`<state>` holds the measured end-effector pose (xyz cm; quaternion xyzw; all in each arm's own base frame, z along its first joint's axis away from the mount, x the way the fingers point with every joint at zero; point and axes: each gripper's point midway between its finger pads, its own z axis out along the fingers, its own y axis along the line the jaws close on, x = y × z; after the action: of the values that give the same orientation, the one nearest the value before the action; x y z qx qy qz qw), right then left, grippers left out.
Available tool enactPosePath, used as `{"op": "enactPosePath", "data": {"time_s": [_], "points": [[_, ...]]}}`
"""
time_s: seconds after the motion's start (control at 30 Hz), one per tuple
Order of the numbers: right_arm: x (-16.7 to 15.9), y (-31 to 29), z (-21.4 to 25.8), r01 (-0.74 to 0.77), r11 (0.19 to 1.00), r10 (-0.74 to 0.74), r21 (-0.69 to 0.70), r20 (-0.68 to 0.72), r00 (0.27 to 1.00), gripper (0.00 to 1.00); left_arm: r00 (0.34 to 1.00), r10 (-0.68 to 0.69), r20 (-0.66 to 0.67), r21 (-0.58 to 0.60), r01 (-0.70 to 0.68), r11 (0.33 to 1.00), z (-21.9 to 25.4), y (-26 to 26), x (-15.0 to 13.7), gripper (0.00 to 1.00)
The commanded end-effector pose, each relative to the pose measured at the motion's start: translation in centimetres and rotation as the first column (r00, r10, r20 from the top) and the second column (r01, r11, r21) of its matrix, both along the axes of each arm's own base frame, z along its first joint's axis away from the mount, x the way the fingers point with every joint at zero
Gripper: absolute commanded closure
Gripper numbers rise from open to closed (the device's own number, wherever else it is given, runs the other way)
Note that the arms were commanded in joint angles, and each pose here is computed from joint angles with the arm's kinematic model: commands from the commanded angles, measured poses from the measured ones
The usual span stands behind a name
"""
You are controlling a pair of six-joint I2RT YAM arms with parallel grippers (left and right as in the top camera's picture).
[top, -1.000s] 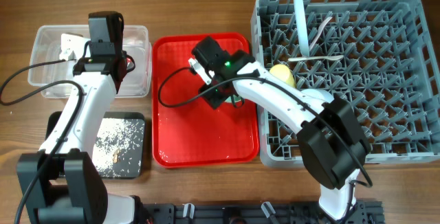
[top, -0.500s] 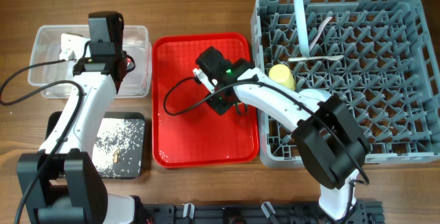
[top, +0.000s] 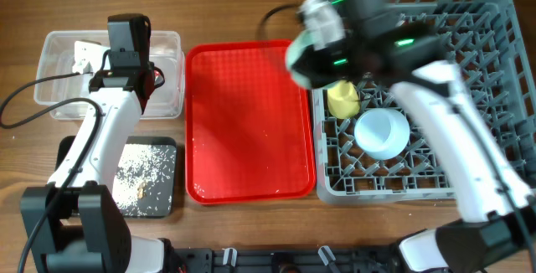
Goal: Sort waste into correct bins and load items into the dishwasher rack
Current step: 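Lift the green bowl into the rack's back right area and release it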
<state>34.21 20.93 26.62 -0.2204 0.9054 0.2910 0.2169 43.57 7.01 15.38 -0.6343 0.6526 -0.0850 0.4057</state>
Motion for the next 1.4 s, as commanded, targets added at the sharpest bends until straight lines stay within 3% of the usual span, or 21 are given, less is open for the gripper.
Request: {"op": "enactPosePath", "data": {"time_s": [0.0,0.27,0.67,1.07,1.13,1.17,1.2,1.23,1.27,1.37], "points": [[-1.8,-2.2,6.2,-0.167,0.906,0.163,0.39,0.044,0.986,0.95,1.0,0.008,-0.002,0.022,-0.008,1.0,0.2,0.5,-0.1,0.0],[0.2,-12.8,5.0,0.024,0.777,-0.045,0.63,0.017,0.999,0.96,1.0,0.008,-0.002,0.022,-0.008,1.0,0.2,0.5,-0.1,0.0],[2.4,-17.3,-2.0,0.092,0.725,-0.152,0.683,0.029,0.988,0.96,1.0,0.008,-0.002,0.022,-0.008,1.0,0.2,0.5,-0.1,0.0],[6.4,-21.7,-10.2,0.192,0.69,-0.22,0.697,-0.05,0.974,0.96,1.0,0.008,-0.002,0.022,-0.008,1.0,0.2,0.5,-0.1,0.0],[6.5,-23.0,-11.1,0.262,0.682,-0.261,0.683,-0.108,0.959,0.95,1.0,0.008,-0.002,0.022,-0.008,1.0,0.2,0.5,-0.1,0.0],[6.6,-23.9,-11.7,0.323,0.68,-0.296,0.658,-0.157,0.942,0.92,1.0,0.008,-0.002,0.022,-0.008,1.0,0.2,0.5,-0.1,0.0],[6.6,-24.9,-12.2,0.38,0.671,-0.331,0.637,-0.201,0.922,0.83,1.0,0.008,-0.002,0.022,-0.008,1.0,0.2,0.5,-0.1,0.0],[6.6,-25.8,-12.7,0.434,0.658,-0.366,0.615,-0.242,0.899,0.6,1.0,0.008,-0.002,0.022,-0.008,1.0,0.2,0.5,-0.1,0.0],[6.5,-26.7,-13.2,0.482,0.642,-0.396,0.596,-0.281,0.874,0.46,1.0,0.008,-0.002,0.022,-0.008,1.0,0.2,0.5,-0.1,0.0],[5.8,-29.4,-13.3,0.603,0.544,-0.454,0.583,-0.4,0.796,0.19,1.0,0.008,-0.002,0.022,-0.008,1.0,0.2,0.5,-0.1,0.0]]}}
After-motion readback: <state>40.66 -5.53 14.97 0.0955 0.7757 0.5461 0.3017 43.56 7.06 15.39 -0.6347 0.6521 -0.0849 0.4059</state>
